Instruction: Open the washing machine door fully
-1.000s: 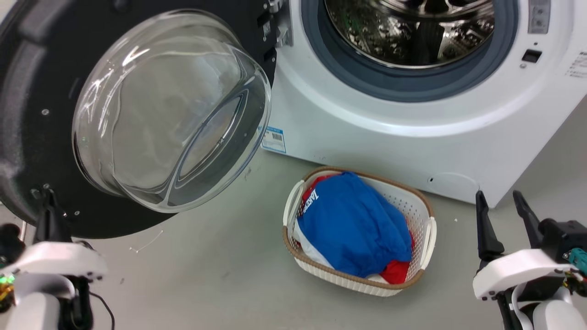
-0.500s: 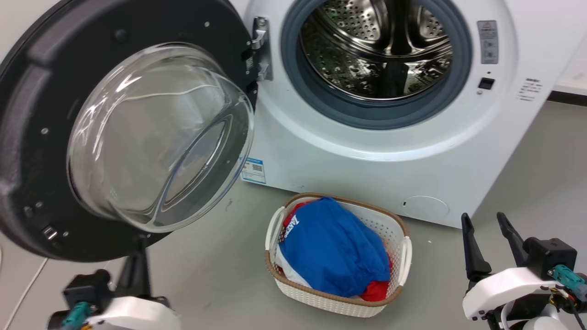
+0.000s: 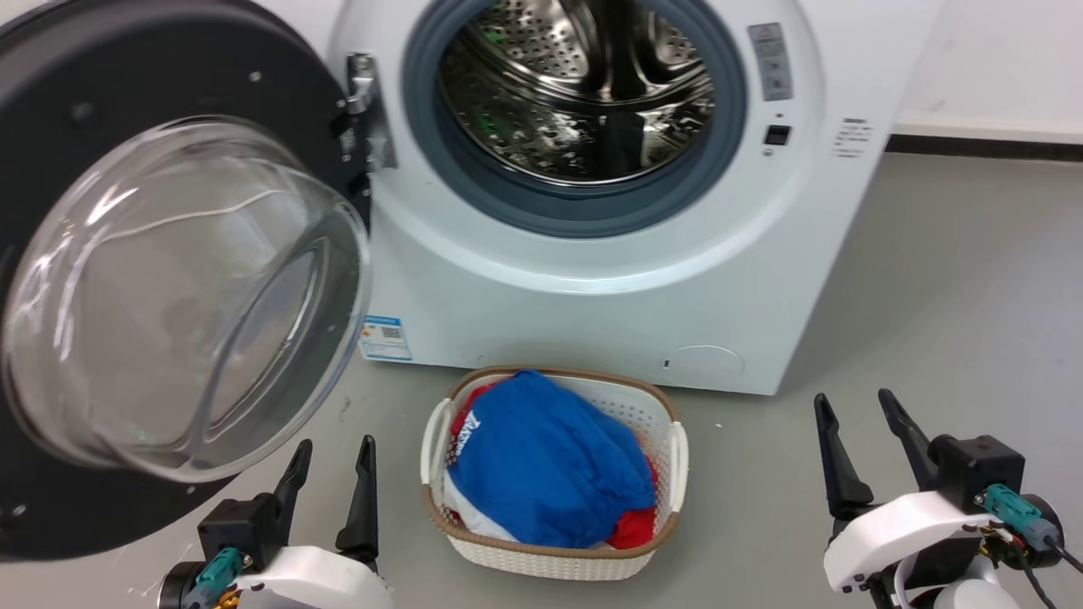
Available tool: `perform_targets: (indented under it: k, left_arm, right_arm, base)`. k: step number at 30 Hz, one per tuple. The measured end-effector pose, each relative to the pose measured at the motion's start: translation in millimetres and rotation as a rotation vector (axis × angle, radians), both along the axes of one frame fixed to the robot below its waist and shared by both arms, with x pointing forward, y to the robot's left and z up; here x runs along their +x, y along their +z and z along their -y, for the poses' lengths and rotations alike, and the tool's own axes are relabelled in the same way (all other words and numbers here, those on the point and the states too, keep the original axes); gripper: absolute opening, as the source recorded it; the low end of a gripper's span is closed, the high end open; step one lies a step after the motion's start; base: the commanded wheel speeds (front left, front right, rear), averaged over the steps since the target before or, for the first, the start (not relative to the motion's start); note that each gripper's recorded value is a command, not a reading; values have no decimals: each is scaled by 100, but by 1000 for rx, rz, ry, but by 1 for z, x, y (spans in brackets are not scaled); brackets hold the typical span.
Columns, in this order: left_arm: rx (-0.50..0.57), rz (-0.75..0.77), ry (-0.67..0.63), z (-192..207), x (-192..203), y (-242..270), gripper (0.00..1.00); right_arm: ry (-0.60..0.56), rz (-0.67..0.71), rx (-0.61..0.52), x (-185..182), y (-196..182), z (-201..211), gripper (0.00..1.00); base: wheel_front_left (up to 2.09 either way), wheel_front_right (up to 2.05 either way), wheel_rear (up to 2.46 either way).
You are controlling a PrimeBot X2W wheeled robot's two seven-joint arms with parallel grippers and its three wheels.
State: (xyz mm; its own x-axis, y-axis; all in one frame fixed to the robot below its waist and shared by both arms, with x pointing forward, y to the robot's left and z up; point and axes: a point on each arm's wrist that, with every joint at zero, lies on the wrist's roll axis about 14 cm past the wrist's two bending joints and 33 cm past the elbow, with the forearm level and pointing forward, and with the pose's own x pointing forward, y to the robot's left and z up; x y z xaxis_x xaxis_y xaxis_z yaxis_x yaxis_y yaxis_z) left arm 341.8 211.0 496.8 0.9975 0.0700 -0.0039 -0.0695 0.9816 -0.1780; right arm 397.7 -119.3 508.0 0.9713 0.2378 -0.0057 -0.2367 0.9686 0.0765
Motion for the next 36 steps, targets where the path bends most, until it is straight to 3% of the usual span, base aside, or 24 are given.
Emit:
perform_targets:
  k: [18, 36]
  left_arm:
    - [50, 25, -166, 54, 48, 0, 100]
    - [22, 22, -175, 55, 52, 0, 100]
  right_arm:
    - [-157, -12, 8, -30, -8, 55, 100]
    - [-168, 3, 19, -33, -5, 57, 100]
  base:
    - [0, 0, 0]
    - [0, 0, 0]
